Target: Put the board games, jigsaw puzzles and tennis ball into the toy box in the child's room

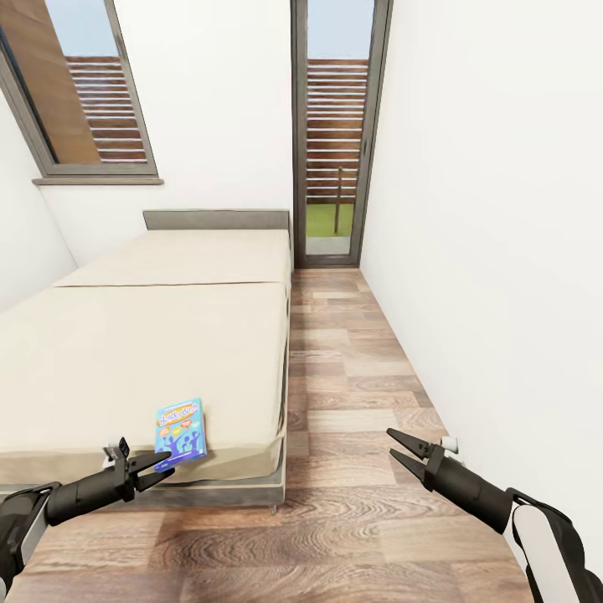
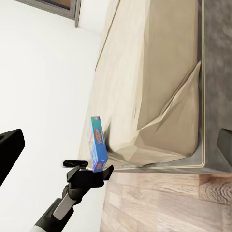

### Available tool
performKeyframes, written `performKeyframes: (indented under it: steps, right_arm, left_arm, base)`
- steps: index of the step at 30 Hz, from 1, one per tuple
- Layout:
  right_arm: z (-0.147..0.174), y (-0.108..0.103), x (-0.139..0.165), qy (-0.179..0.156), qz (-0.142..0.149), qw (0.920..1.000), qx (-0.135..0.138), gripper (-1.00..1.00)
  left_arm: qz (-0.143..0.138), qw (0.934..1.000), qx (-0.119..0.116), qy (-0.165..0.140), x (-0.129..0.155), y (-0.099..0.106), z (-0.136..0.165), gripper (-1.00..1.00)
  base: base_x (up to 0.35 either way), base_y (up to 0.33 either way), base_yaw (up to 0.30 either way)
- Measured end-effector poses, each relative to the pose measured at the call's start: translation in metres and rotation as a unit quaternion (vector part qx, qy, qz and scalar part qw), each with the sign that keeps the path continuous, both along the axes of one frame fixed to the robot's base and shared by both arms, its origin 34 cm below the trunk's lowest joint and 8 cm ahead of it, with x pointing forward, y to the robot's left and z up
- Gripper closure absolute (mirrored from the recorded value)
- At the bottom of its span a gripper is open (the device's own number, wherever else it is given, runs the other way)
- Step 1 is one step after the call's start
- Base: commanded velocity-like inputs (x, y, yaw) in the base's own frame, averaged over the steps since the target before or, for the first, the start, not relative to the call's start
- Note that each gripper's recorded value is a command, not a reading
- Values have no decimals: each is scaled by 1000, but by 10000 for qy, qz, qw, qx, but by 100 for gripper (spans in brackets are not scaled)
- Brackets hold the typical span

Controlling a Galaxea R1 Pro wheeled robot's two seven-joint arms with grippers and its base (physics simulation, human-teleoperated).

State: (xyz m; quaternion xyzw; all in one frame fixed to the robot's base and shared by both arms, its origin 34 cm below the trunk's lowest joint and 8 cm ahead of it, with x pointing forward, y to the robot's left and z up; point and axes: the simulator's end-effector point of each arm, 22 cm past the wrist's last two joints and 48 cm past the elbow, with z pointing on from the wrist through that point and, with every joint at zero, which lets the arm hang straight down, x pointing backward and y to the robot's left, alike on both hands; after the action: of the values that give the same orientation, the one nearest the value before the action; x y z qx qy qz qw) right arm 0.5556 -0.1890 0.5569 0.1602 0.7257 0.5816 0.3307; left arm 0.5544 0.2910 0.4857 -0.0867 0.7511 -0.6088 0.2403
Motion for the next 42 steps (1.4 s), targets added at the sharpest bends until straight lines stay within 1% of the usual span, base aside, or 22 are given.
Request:
performKeyframes:
  steps: [10,14,42]
  right_arm:
    - [0,0,0,5,0,10000,2,-100]
    - [0,0,0,7,2,10000,3,-100]
    - [-1,0,0,7,1,10000,2,-100]
  left_arm:
    - [3,10000,-1,-2,0,0,0,-100]
    - [-33,9999,-25,154,-3,-1,-2,-100]
    - [-37,9998,-22,172,-6,-1,-5,-100]
  base:
    - [52,0,0]
    - [93,0,0]
    - [9,0,0]
